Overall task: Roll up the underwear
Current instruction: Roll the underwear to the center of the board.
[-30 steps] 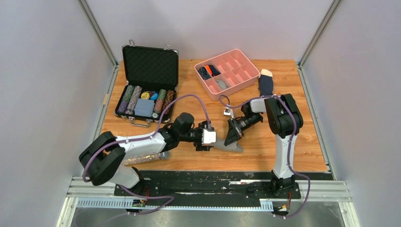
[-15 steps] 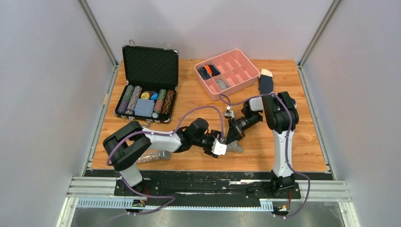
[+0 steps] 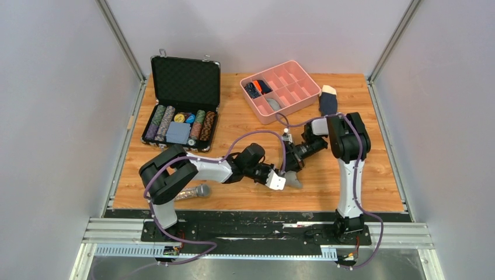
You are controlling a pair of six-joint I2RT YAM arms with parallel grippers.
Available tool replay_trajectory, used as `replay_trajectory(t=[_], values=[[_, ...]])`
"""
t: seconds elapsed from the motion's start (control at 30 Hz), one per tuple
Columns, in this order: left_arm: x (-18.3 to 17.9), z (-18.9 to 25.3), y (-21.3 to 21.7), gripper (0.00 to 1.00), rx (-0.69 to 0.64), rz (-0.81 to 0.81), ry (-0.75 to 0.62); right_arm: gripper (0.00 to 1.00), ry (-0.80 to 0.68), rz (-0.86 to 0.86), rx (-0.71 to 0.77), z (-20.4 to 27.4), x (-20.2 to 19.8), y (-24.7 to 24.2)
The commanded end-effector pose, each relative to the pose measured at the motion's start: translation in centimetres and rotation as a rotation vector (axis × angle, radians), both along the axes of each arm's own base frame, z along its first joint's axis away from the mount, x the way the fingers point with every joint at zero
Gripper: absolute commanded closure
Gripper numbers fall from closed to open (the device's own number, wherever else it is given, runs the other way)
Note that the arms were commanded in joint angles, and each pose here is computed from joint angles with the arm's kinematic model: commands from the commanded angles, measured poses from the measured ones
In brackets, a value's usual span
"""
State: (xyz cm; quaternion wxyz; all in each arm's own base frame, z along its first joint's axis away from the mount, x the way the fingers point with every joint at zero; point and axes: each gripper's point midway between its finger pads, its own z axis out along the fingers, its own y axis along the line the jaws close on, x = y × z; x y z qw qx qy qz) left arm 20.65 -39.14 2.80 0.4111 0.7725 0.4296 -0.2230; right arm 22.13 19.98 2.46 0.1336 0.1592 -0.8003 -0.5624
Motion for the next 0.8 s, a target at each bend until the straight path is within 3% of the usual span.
replay_trajectory(t=[0.0,0.07,0.1,0.13,0.27,0.33,0.37,0.43,0.47,0.53,0.63,0.7,0.77], values=[[-1.9,-5.3,3.1,0.81,0.237,-0.018,0.159,0.42,-0.108,-0.018,-0.004,-0.8,1.3,-1.2],[-3.2,-5.4,3.5,0.86,0.292,-0.066,0.265,0.21,-0.197,-0.106,0.055,2.9,3.8,-1.6],[-3.3,-5.2,3.1,0.88,0.293,-0.078,0.299,0.04,-0.287,-0.143,0.074,5.3,5.1,-2.3],[-3.7,-5.4,3.7,0.89,0.322,-0.075,0.333,0.01,-0.373,-0.175,0.076,7.1,6.3,-3.3],[-3.9,-5.6,3.6,0.94,0.35,-0.075,0.396,0.0,-0.857,-0.297,-0.099,13.2,10.6,-10.1],[-3.7,-5.6,3.5,0.96,0.363,-0.06,0.443,0.0,-1.238,-0.383,-0.303,16.4,12.2,-14.0],[-3.6,-5.1,3.0,0.96,0.353,-0.063,0.46,0.0,-1.407,-0.392,-0.373,17.0,11.4,-14.9],[-4.0,-5.1,3.3,0.96,0.381,-0.06,0.534,0.0,-1.746,-0.297,-0.335,18.6,8.7,-13.7],[-4.2,-5.2,3.3,0.96,0.383,-0.061,0.562,0.0,-1.835,-0.23,-0.306,18.2,6.9,-12.7],[-4.2,-4.8,3.1,0.96,0.384,-0.059,0.602,0.01,-1.915,-0.086,-0.218,17.2,2.9,-10.5],[-4.4,-4.1,3.0,0.96,0.397,-0.063,0.664,0.18,-1.855,0.122,-0.049,14.8,-3.3,-7.0],[-4.4,-3.9,3.0,0.95,0.407,-0.05,0.713,0.3,-1.791,0.205,-0.052,13.4,-5.2,-5.9],[-4.4,-3.9,3.1,0.94,0.418,-0.03,0.758,0.33,-1.772,0.302,-0.038,12.2,-6.4,-4.9]])
